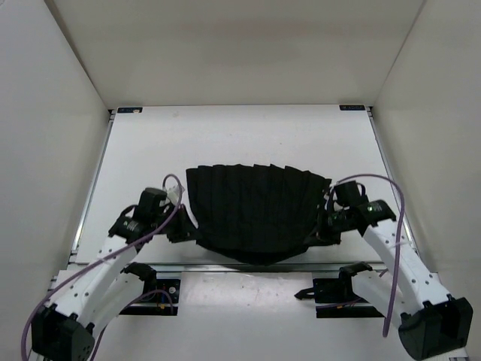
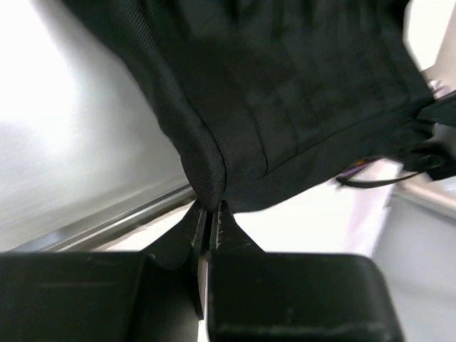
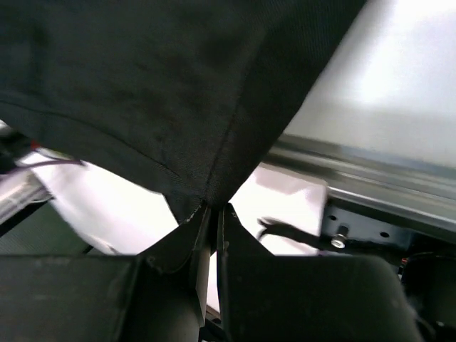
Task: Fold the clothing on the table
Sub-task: Fold the skirt
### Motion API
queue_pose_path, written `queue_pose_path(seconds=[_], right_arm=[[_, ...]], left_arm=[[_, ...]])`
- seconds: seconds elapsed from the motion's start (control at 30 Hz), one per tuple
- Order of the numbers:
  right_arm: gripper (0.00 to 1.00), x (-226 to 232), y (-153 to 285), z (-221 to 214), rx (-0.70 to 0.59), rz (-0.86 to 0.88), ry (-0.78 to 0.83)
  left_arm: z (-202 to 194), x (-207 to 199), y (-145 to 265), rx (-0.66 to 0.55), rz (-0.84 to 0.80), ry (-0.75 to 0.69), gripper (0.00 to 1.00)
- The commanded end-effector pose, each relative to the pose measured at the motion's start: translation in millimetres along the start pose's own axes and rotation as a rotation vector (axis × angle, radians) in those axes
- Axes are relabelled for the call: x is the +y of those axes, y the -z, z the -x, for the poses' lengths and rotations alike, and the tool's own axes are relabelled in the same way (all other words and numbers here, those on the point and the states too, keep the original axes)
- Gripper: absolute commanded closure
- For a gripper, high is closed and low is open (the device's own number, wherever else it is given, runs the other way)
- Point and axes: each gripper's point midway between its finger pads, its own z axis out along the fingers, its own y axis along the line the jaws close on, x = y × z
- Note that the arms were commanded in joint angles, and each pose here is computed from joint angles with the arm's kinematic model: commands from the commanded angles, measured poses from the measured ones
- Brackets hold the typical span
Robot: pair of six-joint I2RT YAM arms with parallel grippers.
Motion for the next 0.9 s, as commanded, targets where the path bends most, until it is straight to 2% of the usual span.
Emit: queue_pose_path(seconds=[0.0, 0.07, 0.17, 0.2, 0.23, 0.27, 0.3, 0.37, 0.4, 0.43, 0.47, 0.5, 0.53, 0.57, 0.6, 0.63, 0.73, 0.83, 0.87], right_arm=[[1.0, 41.8, 29.8, 53.1, -0.115, 0.107, 0.102], [0.99, 56.5, 32.3, 98.7, -0.15, 0.138, 0.112], [1.0, 75.9, 41.4, 185.4, -0.229, 0.169, 0.128], [1.0, 67.9, 27.3, 210.1, -0.196, 0.173, 0.097], [1.0, 77.6, 41.2, 245.2, -0.261, 0.184, 0.113], [1.0, 78.9, 37.3, 283.8, -0.279, 0.172, 0.101], [0.99, 60.8, 16.7, 309.0, -0.258, 0.138, 0.061], [0.79, 57.1, 31.9, 368.1, -0.361, 0.089, 0.04], [0.7, 43.0, 22.4, 381.1, -0.356, 0.068, 0.014], [0.64, 37.6, 28.1, 394.3, -0.39, 0.038, -0.002], [0.63, 34.0, 34.9, 401.2, -0.417, 0.018, -0.002], [0.62, 31.9, 34.6, 396.8, -0.414, 0.015, -0.008], [0.56, 33.2, 42.1, 395.0, -0.438, 0.005, 0.011], [0.52, 24.5, 33.9, 388.7, -0.433, -0.002, 0.019], [0.51, 17.9, 30.6, 379.1, -0.447, -0.015, 0.018], [0.48, 17.5, 41.7, 375.6, -0.486, -0.024, 0.029], [0.48, -4.6, 17.6, 335.4, -0.462, 0.065, -0.043], [0.43, -7.5, 3.6, 309.6, -0.467, 0.136, -0.08], [0.41, -1.6, 1.0, 305.8, -0.465, 0.162, -0.09]], left_arm=[[67.9, -49.6, 15.3, -0.129, -0.091, -0.025, 1.0], [109.8, -61.5, 14.9, -0.188, -0.12, -0.023, 1.0], [179.6, -54.8, -1.7, -0.246, -0.148, 0.081, 1.0], [203.9, -44.6, -14.6, -0.242, -0.135, 0.135, 1.0], [232.2, -31.3, -27.9, -0.249, -0.127, 0.176, 1.0], [249.9, -31.6, -36.3, -0.268, -0.153, 0.188, 0.87], [272.7, -18.8, -51.9, -0.259, -0.159, 0.263, 0.74], [316.0, -7.1, -76.2, -0.296, -0.265, 0.319, 0.75], [338.8, -25.9, -66.8, -0.334, -0.378, 0.309, 0.73], [344.1, -26.0, -76.9, -0.288, -0.437, 0.354, 0.66], [359.7, -32.4, -76.9, -0.314, -0.503, 0.318, 0.45], [365.8, -44.6, -68.0, -0.308, -0.578, 0.305, 0.48], [369.2, -47.1, -64.2, -0.296, -0.606, 0.295, 0.47], [373.4, -47.3, -58.5, -0.317, -0.609, 0.282, 0.31], [369.2, -46.8, -60.1, -0.309, -0.596, 0.267, 0.01], [367.2, -44.6, -55.7, -0.331, -0.579, 0.236, 0.01], [347.5, -43.2, -49.0, -0.324, -0.542, 0.202, 0.01], [323.0, -34.9, -50.0, -0.314, -0.47, 0.159, 0.02], [322.6, -38.0, -48.4, -0.339, -0.444, 0.105, 0.01]])
